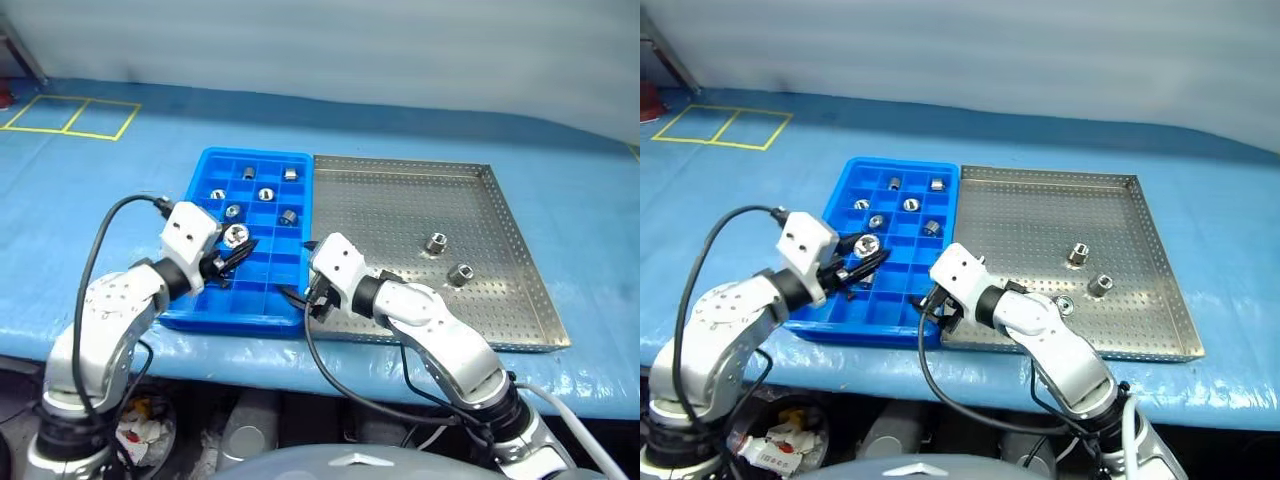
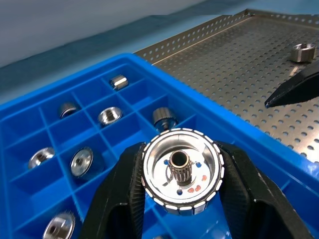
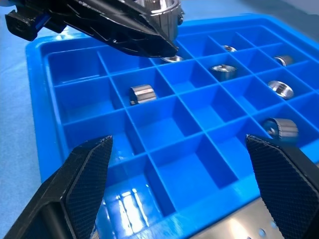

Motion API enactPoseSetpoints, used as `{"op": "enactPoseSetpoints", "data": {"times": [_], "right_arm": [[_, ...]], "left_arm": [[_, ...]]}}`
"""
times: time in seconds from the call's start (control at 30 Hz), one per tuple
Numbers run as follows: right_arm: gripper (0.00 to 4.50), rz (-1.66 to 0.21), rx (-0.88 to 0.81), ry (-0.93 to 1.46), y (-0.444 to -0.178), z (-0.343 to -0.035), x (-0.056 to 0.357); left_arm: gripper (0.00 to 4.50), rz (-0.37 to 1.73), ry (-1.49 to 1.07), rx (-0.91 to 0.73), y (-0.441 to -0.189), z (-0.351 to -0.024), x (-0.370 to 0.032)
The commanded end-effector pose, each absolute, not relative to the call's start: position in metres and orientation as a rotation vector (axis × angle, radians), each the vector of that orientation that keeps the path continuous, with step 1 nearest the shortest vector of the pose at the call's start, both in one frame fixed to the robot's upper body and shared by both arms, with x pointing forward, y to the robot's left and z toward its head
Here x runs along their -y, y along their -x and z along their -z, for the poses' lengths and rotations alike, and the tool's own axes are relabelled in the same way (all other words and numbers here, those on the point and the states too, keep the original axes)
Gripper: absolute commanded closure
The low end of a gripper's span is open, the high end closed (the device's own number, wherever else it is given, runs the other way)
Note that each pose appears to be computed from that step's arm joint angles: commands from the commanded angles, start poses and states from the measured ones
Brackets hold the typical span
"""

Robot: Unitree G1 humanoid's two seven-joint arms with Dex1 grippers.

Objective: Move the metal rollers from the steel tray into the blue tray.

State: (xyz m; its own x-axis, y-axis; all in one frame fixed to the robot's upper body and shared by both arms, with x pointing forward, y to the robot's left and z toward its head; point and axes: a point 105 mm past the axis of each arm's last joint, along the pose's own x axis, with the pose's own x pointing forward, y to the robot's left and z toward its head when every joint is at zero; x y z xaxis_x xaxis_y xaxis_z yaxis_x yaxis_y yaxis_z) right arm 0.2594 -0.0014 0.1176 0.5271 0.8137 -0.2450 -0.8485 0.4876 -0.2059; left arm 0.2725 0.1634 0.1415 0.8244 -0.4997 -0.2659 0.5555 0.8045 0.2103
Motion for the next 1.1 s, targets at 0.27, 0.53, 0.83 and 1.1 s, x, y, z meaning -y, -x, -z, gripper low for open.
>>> {"op": "enactPoseSetpoints", "data": {"times": [0.27,0.53,0.83,1.1], "right_arm": [[0.0,-1.139,-0.041,0.33,-0.253,-0.129,-0.021],[0.0,-1.097,-0.048,0.32,-0.252,-0.128,-0.014],[0.0,-1.009,-0.05,0.29,-0.252,-0.132,-0.005],[0.0,-0.739,-0.064,0.276,-0.259,-0.139,0.042]], "left_arm": [[2.76,0.43,-0.366,-0.313,-0.249,-0.123,-0.189],[2.76,0.381,-0.349,-0.398,-0.252,-0.105,-0.2],[0.23,0.49,-0.292,-0.354,-0.268,-0.109,-0.178],[0.03,0.677,-0.22,-0.142,-0.293,-0.147,-0.128]]}}
